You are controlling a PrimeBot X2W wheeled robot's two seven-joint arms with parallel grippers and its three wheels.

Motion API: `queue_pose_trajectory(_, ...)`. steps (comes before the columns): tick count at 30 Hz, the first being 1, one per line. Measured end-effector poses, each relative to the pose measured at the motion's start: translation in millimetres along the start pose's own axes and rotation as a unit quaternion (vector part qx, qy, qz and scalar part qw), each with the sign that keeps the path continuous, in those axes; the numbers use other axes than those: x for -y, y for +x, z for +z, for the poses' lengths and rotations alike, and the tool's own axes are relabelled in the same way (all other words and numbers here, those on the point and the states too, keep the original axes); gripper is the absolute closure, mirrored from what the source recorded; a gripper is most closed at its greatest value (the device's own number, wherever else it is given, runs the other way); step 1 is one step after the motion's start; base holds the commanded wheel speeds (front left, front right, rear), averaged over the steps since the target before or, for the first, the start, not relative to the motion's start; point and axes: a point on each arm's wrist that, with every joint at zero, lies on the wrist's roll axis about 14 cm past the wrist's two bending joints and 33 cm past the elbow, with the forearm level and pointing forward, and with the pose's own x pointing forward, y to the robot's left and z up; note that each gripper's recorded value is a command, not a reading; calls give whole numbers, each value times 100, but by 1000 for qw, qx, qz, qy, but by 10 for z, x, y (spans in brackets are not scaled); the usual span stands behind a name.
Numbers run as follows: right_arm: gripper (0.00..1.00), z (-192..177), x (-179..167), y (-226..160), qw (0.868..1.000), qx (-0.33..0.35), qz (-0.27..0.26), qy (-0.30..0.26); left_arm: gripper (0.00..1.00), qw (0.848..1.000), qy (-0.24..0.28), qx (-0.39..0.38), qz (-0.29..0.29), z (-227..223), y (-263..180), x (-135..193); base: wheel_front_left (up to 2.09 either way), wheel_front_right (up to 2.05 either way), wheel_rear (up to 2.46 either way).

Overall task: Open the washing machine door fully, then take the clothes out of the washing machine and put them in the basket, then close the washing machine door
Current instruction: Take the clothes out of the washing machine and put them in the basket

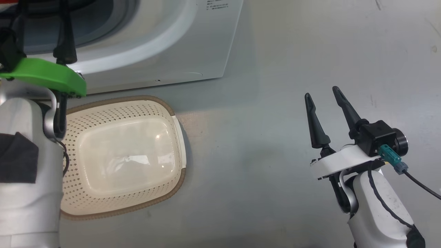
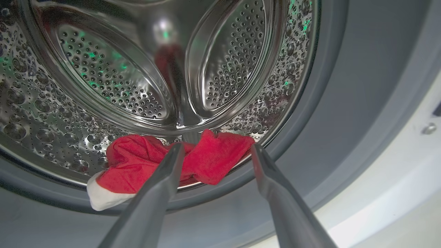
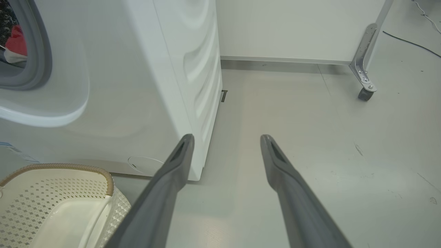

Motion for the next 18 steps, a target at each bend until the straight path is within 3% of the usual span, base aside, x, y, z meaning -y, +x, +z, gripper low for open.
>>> queue_pose_trajectory(18,0,-234,96,71,999,-28,-12,11,0,998,-18,-49,-22,-107,813,93,0,0,0)
